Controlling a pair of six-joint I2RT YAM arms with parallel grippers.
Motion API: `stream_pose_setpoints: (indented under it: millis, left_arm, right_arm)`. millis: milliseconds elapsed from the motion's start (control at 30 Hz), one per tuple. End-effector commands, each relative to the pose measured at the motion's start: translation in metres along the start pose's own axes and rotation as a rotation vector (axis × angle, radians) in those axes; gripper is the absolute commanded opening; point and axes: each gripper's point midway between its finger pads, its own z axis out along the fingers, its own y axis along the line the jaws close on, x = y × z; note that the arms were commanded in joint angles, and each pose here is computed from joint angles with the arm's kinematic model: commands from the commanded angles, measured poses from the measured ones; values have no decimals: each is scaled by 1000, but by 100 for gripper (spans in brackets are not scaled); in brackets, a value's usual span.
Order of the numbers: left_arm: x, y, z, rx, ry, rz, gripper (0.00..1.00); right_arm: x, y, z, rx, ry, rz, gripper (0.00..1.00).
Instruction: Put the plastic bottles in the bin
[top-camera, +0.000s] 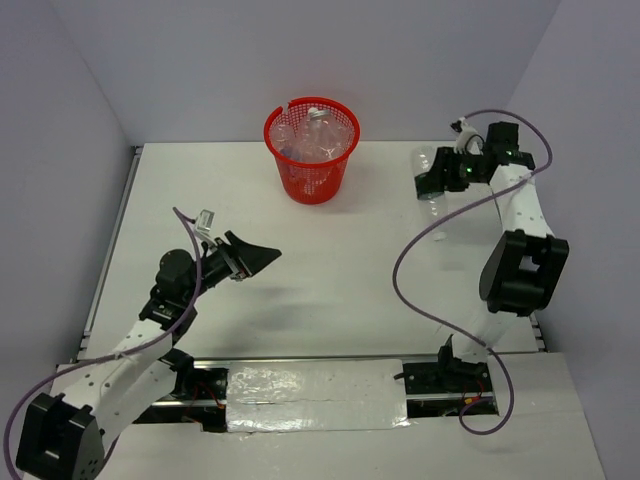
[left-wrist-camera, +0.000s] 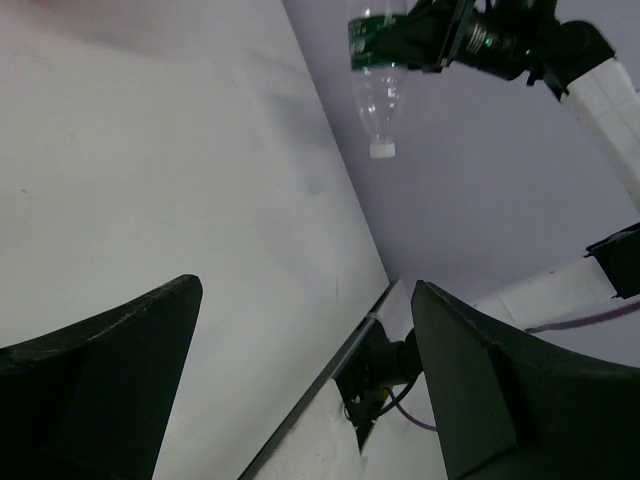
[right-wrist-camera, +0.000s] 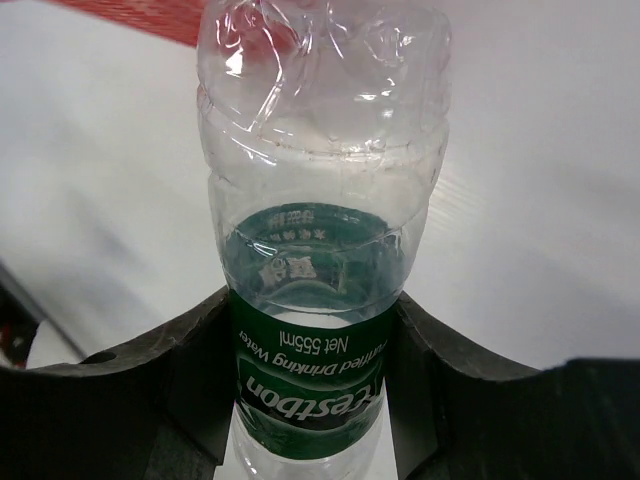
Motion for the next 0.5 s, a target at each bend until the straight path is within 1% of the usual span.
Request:
stream_pose_setpoints:
  millis: [0, 33, 67, 100, 167, 200, 233, 300, 333, 467]
  left_arm:
    - [-14, -53, 9, 197, -20, 105, 99]
    - [-15, -58, 12, 209, -18, 113, 99]
    - [-15, -62, 17, 220, -7, 115, 99]
    - [-17, -67, 20, 242, -14, 134, 99]
    - [-21, -76, 28, 262, -9, 153, 99]
    - [-25, -80, 32, 274, -19, 175, 99]
    - [-27, -85, 35, 285, -20, 188, 99]
    - [-30, -92, 47, 299, -15, 208, 99]
    - [-34, -98, 55, 313, -16, 214, 99]
    - [-28, -116, 72, 372, 11, 218, 99]
  right_arm:
    - [-19, 103, -19, -260, -85, -167, 21]
    - [-20, 121, -21, -305, -97, -192, 21]
    - [-28, 141, -29, -335, -137, -232, 21]
    - [-26, 163, -26, -384, -134, -263, 21]
    - [-33, 192, -36, -448, -169, -310, 21]
    - [-27, 220, -32, -512, -146, -343, 21]
    - [-32, 233, -37, -538, -158, -366, 21]
    - [-31, 264, -39, -624, -144, -367, 21]
    - [-37, 276, -42, -650, -159, -369, 21]
    - [-39, 316, -47, -740, -168, -363, 21]
